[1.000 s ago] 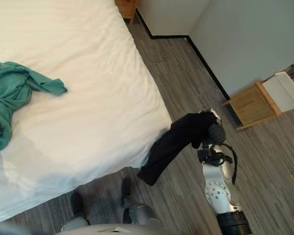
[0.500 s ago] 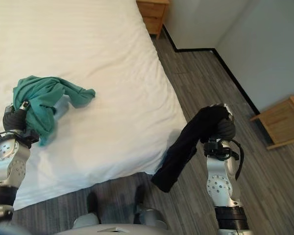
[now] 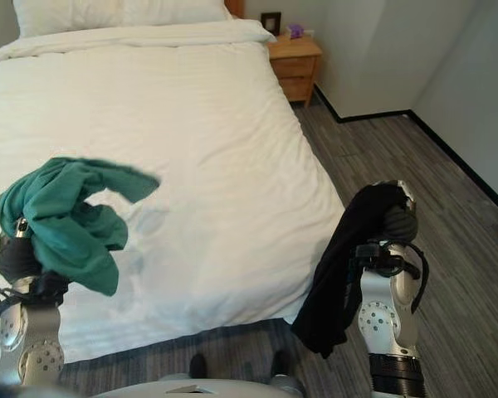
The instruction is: Pick up bed clothes into laundry basket.
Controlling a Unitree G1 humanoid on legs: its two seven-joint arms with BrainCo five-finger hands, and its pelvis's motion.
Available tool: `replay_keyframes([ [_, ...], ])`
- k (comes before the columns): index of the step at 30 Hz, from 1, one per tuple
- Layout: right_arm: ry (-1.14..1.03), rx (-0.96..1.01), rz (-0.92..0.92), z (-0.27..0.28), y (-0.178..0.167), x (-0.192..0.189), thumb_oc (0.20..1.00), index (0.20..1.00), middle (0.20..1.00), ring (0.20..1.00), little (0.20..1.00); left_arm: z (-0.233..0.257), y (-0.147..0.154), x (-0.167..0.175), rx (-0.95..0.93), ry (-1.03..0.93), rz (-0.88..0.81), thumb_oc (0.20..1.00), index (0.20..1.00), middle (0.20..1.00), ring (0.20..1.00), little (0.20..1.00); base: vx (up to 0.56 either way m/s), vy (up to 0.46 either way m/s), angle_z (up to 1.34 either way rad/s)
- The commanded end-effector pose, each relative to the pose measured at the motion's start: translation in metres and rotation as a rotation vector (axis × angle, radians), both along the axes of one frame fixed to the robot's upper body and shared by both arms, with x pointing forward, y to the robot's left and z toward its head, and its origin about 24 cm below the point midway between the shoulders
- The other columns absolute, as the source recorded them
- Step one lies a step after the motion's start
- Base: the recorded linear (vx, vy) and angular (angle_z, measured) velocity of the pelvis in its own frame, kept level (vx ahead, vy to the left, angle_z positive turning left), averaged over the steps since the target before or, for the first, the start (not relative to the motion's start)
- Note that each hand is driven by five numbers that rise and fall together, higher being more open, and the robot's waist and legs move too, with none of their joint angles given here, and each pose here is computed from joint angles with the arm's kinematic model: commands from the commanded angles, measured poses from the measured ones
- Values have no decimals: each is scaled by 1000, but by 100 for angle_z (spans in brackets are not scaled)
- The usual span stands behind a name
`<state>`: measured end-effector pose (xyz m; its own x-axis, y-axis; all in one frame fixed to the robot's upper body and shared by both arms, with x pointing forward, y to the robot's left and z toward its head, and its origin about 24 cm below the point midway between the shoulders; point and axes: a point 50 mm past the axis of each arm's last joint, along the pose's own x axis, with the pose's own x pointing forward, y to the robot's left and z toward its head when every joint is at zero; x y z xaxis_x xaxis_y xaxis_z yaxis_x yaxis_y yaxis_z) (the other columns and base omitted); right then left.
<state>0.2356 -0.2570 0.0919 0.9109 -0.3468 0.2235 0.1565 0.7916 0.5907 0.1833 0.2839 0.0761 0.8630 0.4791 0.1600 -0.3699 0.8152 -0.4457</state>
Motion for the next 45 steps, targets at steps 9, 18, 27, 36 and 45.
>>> replay_keyframes([
  [9,-161,-45,-34,27,-3,-5,200,200,200,200,200,48,-26,27,74,-243,-193,200,200,200,200,200,-23,35,-7],
  [18,-189,-15,-135,29,-10,-15,200,200,200,200,200,94,-32,48,229,-393,-252,200,200,200,200,200,-228,-10,-79],
  [27,-209,-50,66,39,29,15,200,200,200,200,200,99,-13,22,270,-418,-132,200,200,200,200,200,-215,-279,-167],
  [36,-178,-240,11,44,3,3,200,200,200,200,200,61,-23,26,150,-307,-151,200,200,200,200,200,-43,-359,-125],
  [45,25,-570,-93,28,-18,-12,200,200,200,200,200,74,-32,32,220,-360,-221,200,200,200,200,200,76,-16,-89],
])
